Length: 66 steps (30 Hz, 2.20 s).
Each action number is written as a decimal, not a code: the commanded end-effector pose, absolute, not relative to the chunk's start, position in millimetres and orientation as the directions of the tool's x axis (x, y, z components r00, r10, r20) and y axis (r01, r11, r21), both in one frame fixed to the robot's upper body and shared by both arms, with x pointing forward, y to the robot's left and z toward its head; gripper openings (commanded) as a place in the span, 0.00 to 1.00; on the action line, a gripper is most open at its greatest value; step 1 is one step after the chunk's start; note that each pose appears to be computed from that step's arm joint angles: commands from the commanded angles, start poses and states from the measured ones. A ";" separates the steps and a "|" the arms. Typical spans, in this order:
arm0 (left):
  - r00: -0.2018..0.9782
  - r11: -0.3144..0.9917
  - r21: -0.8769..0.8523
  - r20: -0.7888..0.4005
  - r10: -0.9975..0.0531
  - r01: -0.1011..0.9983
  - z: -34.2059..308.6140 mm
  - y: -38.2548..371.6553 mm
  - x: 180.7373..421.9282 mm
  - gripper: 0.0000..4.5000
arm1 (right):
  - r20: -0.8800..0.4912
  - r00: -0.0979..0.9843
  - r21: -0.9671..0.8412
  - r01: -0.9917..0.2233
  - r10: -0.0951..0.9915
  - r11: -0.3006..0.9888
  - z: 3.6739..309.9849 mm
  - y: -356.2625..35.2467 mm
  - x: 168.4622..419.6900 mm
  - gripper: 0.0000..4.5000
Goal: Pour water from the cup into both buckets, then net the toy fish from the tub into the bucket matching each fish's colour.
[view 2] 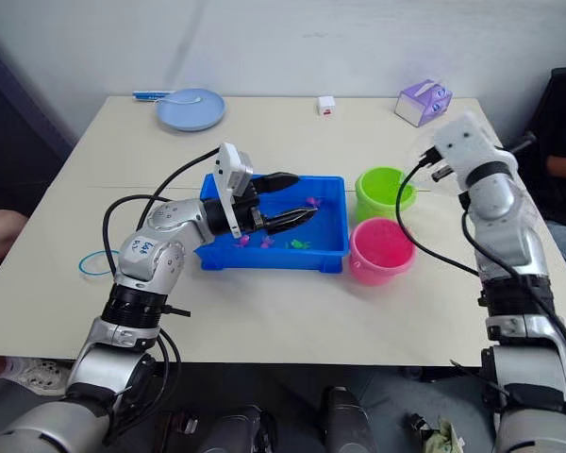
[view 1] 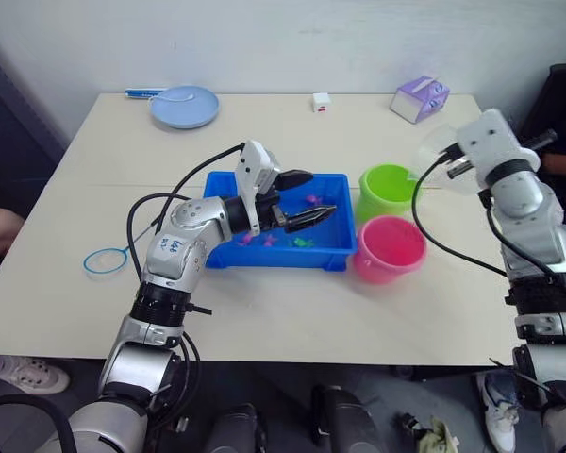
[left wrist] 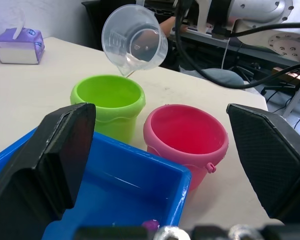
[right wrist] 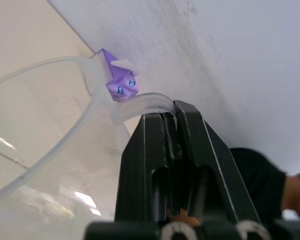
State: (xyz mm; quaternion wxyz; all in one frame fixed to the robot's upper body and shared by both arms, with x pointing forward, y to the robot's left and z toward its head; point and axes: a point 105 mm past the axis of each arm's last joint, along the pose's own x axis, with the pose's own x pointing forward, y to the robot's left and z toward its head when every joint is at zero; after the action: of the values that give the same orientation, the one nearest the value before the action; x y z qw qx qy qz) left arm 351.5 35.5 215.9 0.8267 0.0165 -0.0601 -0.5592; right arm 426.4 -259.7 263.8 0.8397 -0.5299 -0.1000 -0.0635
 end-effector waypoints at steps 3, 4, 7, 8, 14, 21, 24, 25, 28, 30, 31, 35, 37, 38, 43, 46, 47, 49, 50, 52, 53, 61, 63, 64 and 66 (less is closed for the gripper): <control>0.382 0.395 0.124 0.116 -0.917 0.910 227.2 40.4 346.5 1.00 | 0.308 0.936 -0.951 0.303 0.169 0.058 291.2 -229.1 430.2 0.15; 0.384 0.397 0.123 0.116 -0.916 0.910 227.2 40.6 346.2 1.00 | 0.309 0.931 -0.949 0.314 0.193 0.006 292.4 -225.1 430.4 0.15; 0.386 0.399 0.122 0.117 -0.915 0.909 227.0 40.8 344.9 1.00 | 0.308 0.919 -0.943 0.329 0.246 -0.046 294.3 -214.7 431.1 0.15; 0.387 0.400 0.121 0.118 -0.914 0.908 227.0 40.9 344.6 1.00 | 0.303 0.916 -0.941 0.331 0.262 -0.069 294.3 -211.5 431.2 0.15; 0.390 0.403 0.118 0.122 -0.913 0.907 227.4 40.4 343.3 1.00 | 0.281 0.918 -0.943 0.319 0.279 -0.098 290.8 -210.1 432.1 0.15; 0.388 0.402 0.114 0.124 -0.913 0.908 227.7 40.2 342.8 1.00 | 0.286 0.919 -0.943 0.321 0.270 -0.092 291.8 -214.9 428.8 0.15; 0.378 0.391 0.117 0.122 -0.918 0.913 227.8 37.7 342.1 1.00 | 0.312 0.918 -0.942 0.332 0.247 -0.044 296.8 -221.6 425.3 0.15; 0.368 0.382 0.116 0.124 -0.921 0.917 228.4 36.2 341.3 1.00 | 0.320 0.918 -0.943 0.333 0.235 -0.020 297.8 -226.0 423.3 0.15; 0.335 0.350 0.103 0.136 -0.932 0.931 230.3 32.7 337.2 1.00 | 0.360 0.926 -0.906 0.318 0.116 0.277 297.5 -249.1 419.2 0.15; 0.308 0.322 0.090 0.143 -0.941 0.943 231.0 31.1 333.3 1.00 | 0.371 0.929 -0.778 0.312 -0.003 0.546 292.9 -269.5 414.1 0.15; 0.290 0.303 0.081 0.143 -0.946 0.949 230.7 30.6 330.5 1.00 | 0.370 0.927 -0.692 0.318 -0.060 0.648 290.5 -279.3 408.9 0.15; 0.237 0.246 0.061 0.123 -0.964 0.967 226.1 31.0 321.8 1.00 | 0.359 0.909 -0.376 0.350 -0.213 0.858 280.9 -301.5 383.9 0.15; 0.199 0.205 0.047 0.116 -0.973 0.978 225.2 31.0 316.5 1.00 | 0.370 0.894 -0.183 0.337 -0.253 0.924 278.6 -303.3 366.4 0.15; 0.181 0.187 0.039 0.113 -0.977 0.982 225.0 31.2 314.2 1.00 | 0.376 0.887 -0.102 0.326 -0.267 0.940 277.8 -303.2 357.7 0.15; 0.082 0.082 -0.009 0.086 -0.993 0.997 222.3 35.0 301.5 1.00 | 0.365 0.865 0.151 0.312 -0.346 0.938 264.9 -308.3 311.4 0.15; 0.028 0.027 -0.031 0.034 -0.999 0.999 212.6 40.8 292.8 1.00 | 0.344 0.864 0.186 0.321 -0.368 0.929 251.6 -309.4 285.5 0.15; 0.009 0.009 -0.037 0.015 -1.000 0.999 208.8 42.6 289.6 1.00 | 0.330 0.868 0.177 0.329 -0.371 0.928 245.4 -309.6 279.3 0.15; -0.025 -0.024 -0.043 -0.024 -0.999 0.999 201.1 46.1 283.4 1.00 | 0.296 0.878 0.165 0.341 -0.376 0.926 231.7 -309.1 269.1 0.15; -0.040 -0.038 -0.041 -0.043 -0.998 0.998 197.6 47.3 280.8 1.00 | 0.281 0.883 0.162 0.343 -0.377 0.925 225.0 -308.6 265.1 0.15; -0.058 -0.056 -0.024 -0.091 -0.994 0.998 188.3 49.0 277.8 1.00 | 0.243 0.897 0.149 0.342 -0.369 0.928 208.3 -305.8 257.7 0.15; -0.061 -0.059 -0.018 -0.104 -0.993 0.998 185.3 49.3 277.5 1.00 | 0.229 0.900 0.149 0.344 -0.370 0.927 202.0 -305.2 255.2 0.15; -0.067 -0.067 -0.009 -0.099 -0.993 0.998 182.2 44.4 277.3 1.00 | 0.136 0.860 0.185 0.465 -0.491 0.866 148.0 -323.2 237.9 0.15; -0.070 -0.070 -0.007 -0.097 -0.993 0.998 183.1 43.0 277.7 1.00 | 0.121 0.859 0.187 0.472 -0.497 0.862 137.0 -324.5 239.3 0.15; -0.071 -0.071 -0.005 -0.095 -0.993 0.997 183.7 42.4 277.9 1.00 | 0.115 0.856 0.185 0.480 -0.504 0.858 133.0 -325.9 239.7 0.15; -0.073 -0.073 -0.004 -0.093 -0.993 0.997 184.6 41.8 278.3 1.00 | 0.114 0.849 0.192 0.490 -0.515 0.850 127.9 -328.3 240.2 0.15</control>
State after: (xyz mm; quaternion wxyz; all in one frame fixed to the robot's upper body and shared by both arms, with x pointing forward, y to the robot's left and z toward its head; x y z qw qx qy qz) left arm 280.0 43.4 177.3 0.6853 0.0240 0.0498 -0.7262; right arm 244.3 -324.9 118.1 0.9616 0.0905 -0.0531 -0.2537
